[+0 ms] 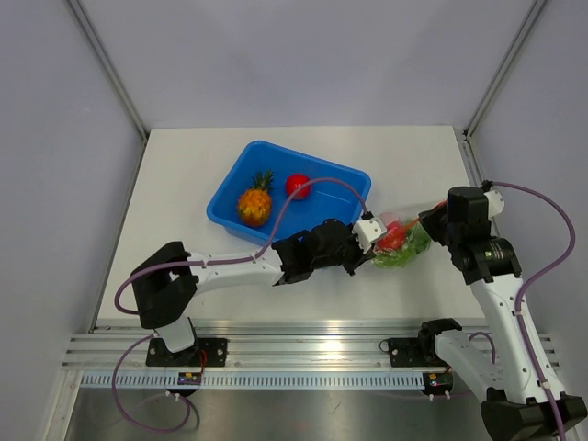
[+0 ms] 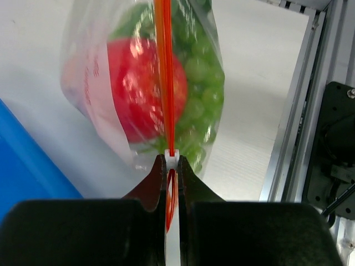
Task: Place the food in the zip-top bag and seal the zipper
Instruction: Zip the zipper food storage bag at the center of the board, then place the zipper food storage bag at the center of the board, then reset both arms
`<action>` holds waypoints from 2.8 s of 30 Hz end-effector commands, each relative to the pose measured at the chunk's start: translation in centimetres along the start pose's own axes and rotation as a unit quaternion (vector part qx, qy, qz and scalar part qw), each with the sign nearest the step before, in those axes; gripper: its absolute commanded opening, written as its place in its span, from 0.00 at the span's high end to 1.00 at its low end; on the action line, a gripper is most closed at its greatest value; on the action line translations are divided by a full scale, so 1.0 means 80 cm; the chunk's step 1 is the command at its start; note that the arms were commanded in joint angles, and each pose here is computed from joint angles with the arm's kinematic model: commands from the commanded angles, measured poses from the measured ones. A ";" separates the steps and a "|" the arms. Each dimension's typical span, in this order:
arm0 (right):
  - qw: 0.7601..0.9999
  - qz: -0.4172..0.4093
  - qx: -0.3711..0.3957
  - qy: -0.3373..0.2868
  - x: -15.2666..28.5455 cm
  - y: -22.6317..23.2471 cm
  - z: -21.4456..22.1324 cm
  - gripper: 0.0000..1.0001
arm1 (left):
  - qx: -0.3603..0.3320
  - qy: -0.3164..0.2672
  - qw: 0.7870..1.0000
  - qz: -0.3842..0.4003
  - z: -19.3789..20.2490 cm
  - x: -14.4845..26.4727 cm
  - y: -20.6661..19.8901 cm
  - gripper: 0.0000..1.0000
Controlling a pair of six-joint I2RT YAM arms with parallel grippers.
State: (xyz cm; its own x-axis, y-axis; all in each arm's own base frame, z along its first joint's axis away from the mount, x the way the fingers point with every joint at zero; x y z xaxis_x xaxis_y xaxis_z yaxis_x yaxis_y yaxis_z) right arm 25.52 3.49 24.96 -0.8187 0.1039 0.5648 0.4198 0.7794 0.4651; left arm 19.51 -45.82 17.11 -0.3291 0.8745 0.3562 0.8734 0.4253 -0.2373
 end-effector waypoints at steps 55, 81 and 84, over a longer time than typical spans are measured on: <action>0.969 -0.166 0.148 -0.107 0.036 0.070 -0.065 1.00 | 0.157 -0.160 0.961 -0.164 -0.139 0.236 0.090 0.09; 0.979 0.105 0.142 -0.097 0.008 -0.024 -0.092 0.01 | 0.159 -0.123 0.958 -0.205 -0.121 0.255 0.109 0.01; 0.978 0.121 0.136 -0.101 0.019 -0.036 -0.090 0.01 | 0.160 -0.117 0.958 -0.210 -0.115 0.256 0.111 0.01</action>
State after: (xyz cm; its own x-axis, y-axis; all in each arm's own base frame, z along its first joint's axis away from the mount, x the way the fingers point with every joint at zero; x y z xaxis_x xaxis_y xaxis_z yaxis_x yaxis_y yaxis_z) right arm 27.59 -1.00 28.42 -0.8183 0.2912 0.4956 0.4112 0.8990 0.1506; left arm 23.58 -27.03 28.08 -0.6966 0.6305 0.3425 0.5078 0.7704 -0.3854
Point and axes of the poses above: each gripper's point midway between its finger pads, its own x axis back along the fingers, its own y axis along the line the jaws close on, z = x × y, the point moved 1 cm from there along x, back along the fingers, and after that the axes turned 12 degrees about x, right-handed, at the moved point
